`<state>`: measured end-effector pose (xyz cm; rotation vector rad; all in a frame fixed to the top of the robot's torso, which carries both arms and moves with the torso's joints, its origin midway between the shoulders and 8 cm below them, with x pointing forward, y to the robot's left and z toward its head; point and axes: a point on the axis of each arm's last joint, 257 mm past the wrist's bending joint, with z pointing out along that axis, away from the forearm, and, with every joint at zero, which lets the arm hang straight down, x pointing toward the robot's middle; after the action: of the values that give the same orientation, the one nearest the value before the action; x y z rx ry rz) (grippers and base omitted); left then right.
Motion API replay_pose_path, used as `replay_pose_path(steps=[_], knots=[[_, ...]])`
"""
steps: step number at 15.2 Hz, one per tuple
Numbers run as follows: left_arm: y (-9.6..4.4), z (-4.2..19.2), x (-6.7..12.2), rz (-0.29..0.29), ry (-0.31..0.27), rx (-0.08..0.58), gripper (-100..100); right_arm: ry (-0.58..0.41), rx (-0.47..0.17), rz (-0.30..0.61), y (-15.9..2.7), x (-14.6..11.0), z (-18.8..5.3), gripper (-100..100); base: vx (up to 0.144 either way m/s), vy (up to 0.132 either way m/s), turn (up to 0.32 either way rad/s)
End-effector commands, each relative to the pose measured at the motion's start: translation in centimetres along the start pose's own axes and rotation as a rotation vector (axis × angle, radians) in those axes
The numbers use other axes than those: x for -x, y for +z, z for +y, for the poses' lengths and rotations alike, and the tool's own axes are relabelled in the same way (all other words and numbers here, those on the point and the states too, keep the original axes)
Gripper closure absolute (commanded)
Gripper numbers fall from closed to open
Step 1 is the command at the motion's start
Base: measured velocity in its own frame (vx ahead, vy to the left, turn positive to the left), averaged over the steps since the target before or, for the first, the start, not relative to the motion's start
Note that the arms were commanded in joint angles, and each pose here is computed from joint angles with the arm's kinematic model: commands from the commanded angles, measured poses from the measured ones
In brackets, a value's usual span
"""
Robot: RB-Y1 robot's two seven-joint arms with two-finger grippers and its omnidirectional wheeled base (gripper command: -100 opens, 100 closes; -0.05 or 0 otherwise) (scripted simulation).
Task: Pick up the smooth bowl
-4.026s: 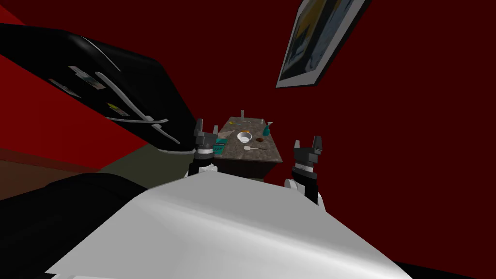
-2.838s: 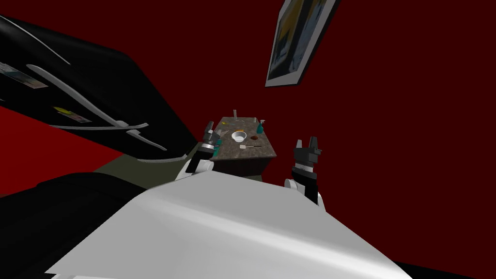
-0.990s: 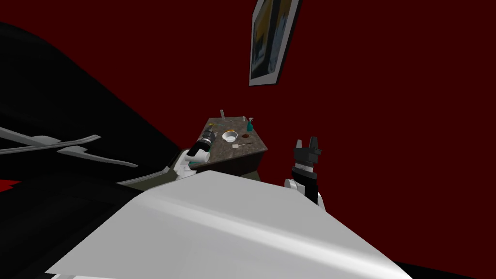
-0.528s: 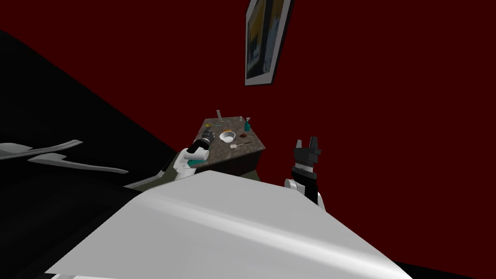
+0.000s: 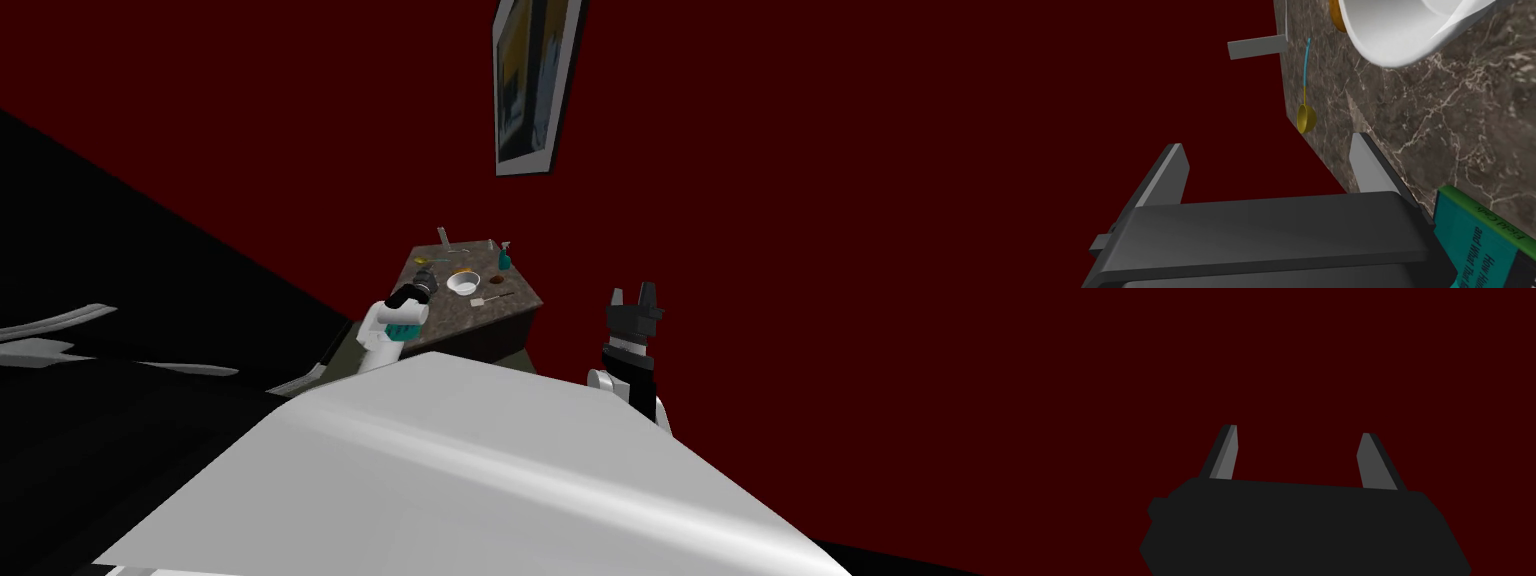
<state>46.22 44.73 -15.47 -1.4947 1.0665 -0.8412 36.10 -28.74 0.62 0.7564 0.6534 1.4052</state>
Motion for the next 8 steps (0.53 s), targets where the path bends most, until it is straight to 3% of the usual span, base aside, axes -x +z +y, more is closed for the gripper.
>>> replay_pose_path(steps=[1, 8], knots=[[0.5, 0.3, 1.3, -0.034, -0.011, 0.031, -100, 0.0, 0.0, 0.0, 0.0, 0.0, 0.0, 0, -0.01, 0.0, -0.149], [0.7, 2.6, 3.0, -0.085, -0.025, 0.143, -100, 0.0, 0.0, 0.0, 0.0, 0.0, 0.0, 0, -0.009, 0.006, -0.108]])
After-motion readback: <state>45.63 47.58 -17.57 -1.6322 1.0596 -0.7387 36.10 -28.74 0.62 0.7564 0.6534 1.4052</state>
